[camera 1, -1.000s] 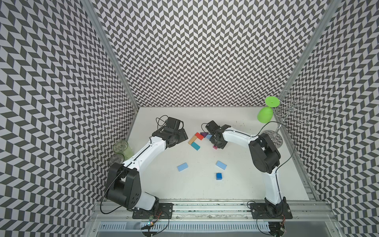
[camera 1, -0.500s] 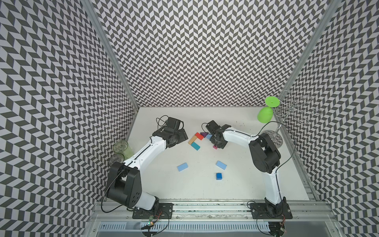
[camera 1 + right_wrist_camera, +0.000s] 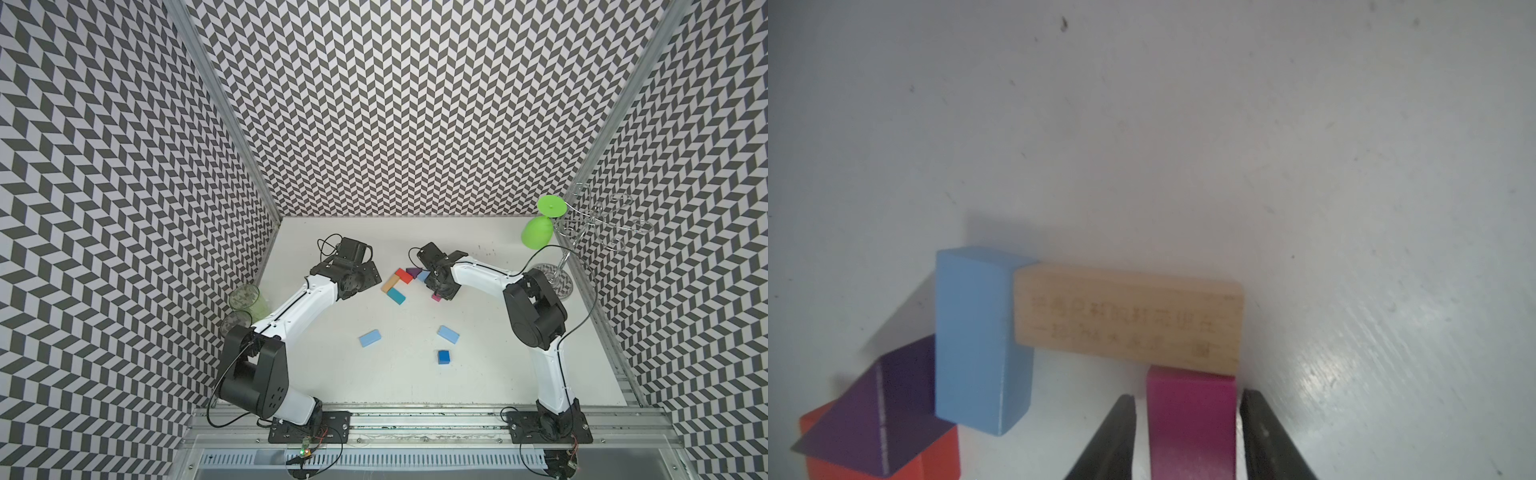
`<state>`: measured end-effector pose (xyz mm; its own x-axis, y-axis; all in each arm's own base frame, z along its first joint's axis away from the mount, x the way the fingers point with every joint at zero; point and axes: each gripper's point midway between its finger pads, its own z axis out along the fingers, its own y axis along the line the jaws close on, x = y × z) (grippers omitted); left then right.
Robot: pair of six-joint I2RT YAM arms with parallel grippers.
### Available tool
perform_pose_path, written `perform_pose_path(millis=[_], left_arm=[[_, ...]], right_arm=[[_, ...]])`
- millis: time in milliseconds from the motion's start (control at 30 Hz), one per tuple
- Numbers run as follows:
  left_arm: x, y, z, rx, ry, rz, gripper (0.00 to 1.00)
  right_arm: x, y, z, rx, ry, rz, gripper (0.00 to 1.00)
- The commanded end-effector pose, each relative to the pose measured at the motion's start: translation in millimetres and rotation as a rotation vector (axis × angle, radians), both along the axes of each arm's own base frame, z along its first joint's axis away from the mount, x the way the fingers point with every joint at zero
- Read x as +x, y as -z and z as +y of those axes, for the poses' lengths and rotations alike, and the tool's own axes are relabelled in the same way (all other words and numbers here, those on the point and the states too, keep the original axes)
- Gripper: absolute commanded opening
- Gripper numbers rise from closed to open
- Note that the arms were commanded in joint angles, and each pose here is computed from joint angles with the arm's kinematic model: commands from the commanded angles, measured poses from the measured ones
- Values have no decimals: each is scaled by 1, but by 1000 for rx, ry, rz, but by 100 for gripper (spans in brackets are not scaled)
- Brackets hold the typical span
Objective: Assemble a heart with building blocks
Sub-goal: Assemble the building block at the center of the board.
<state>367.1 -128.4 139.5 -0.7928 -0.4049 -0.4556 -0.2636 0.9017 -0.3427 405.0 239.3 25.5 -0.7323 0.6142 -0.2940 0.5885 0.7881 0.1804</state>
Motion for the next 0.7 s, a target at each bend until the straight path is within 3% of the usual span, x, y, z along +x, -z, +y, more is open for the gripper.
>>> perform_pose_path(millis=[0,400,667], left_arm=[[4,0,-1,-12,8,-10,84],[3,0,-2,-23,8,-12,84],[-1,1,-1,-32,2,-11,84]], right_arm=[[-19,31,-11,-43,3,114,51],[-23,22,-3,19,-47,95,68],[-19,-8,3,59,-80,32,69]])
